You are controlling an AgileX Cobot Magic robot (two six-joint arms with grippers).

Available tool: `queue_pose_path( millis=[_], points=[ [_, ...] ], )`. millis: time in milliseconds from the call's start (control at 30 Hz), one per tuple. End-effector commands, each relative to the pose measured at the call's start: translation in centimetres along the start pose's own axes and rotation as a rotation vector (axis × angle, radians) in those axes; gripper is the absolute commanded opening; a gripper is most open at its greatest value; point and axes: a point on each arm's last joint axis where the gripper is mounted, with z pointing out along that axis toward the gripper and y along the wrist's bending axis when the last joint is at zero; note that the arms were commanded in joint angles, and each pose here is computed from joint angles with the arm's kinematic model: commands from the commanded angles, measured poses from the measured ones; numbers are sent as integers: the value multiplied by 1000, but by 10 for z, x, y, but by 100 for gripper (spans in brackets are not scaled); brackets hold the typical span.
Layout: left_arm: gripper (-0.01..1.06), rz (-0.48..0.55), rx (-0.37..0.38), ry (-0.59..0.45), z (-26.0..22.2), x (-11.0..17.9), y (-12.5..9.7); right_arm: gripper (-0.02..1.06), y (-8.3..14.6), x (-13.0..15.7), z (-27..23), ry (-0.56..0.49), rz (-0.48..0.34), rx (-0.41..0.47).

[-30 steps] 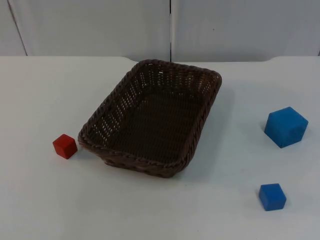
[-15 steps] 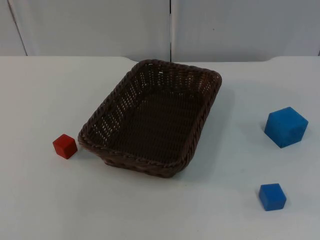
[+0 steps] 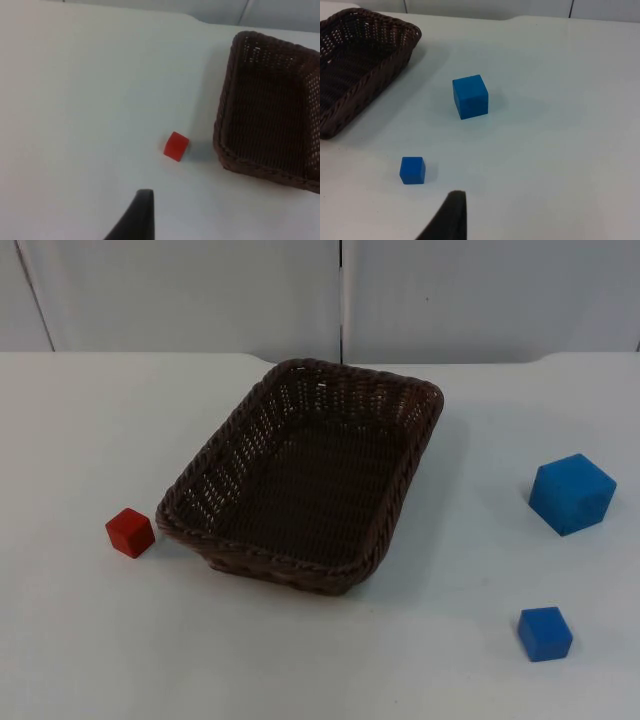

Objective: Pick up the basket with the left hand and place the largest block into the basket with the right hand.

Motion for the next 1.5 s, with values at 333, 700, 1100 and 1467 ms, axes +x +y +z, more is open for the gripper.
queue_pose_path(
  millis=[333, 700, 1100, 1467],
  points=[
    [99, 3, 19, 77, 45, -18, 7, 105, 0, 0, 0, -6, -4, 3],
    [99, 42, 15, 100, 70, -63, 10, 105, 0, 0, 0, -6, -6, 7],
    [99, 86, 32, 108, 101, -128, 11, 105, 0, 0, 0, -6, -6, 7],
    [99, 106, 87, 212, 145, -153, 15, 105, 0, 0, 0, -6, -8, 7]
  ],
)
